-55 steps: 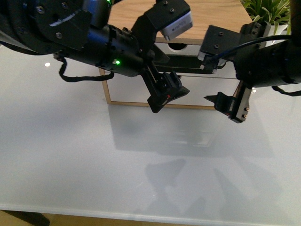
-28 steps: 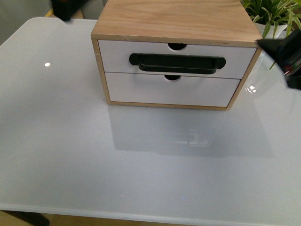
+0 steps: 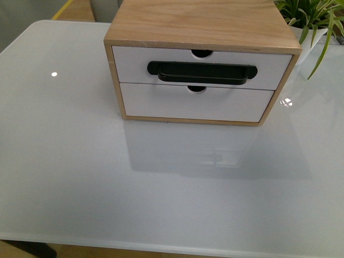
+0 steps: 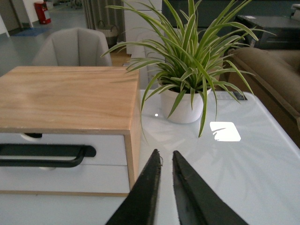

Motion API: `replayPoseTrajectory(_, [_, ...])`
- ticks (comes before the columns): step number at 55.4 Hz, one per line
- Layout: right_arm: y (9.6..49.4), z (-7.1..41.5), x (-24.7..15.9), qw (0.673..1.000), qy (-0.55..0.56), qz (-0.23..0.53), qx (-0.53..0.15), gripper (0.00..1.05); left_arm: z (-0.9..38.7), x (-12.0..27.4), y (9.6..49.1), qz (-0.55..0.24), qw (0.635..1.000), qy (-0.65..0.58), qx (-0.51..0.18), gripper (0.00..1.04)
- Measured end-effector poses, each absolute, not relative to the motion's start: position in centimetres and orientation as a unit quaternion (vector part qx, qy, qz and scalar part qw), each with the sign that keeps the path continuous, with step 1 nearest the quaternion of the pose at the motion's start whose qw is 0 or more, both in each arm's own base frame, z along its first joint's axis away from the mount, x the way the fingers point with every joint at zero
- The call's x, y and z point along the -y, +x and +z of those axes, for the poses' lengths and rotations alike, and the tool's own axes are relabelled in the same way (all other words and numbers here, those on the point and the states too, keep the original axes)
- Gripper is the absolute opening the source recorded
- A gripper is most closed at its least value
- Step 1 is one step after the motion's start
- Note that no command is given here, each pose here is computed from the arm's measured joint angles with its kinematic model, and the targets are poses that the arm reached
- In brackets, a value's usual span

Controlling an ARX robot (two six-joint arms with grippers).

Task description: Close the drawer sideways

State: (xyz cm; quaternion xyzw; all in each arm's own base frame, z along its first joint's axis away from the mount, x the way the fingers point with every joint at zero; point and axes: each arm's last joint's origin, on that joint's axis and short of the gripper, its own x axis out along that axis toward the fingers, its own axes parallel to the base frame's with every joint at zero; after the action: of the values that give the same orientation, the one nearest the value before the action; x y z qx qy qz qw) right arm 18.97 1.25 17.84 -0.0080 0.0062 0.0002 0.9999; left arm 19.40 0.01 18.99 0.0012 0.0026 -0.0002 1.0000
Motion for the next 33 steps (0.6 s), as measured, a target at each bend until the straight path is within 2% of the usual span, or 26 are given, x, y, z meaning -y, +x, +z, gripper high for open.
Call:
replayPoseTrajectory(2, [18.5,17.7,-1.1,1.0,-0.008,0.002,-0.006,0.02,18.8,0.0,18.9,-0.001,1.0,0.001,-0.002,0.02])
replayPoseTrajectory(16, [15.4,16.0,0.0,1.0,-0.005,0.001,-0.012,0.02,17.7,0.0,15.8,0.0,1.0,0.001,-0.004,0.02])
replayPoseTrajectory(33, [13.7,16.8,0.0,1.0,-0.005,0.001,0.001,0.02,16.7,0.0,13.9,0.0,1.0,0.001,-0.001,0.02])
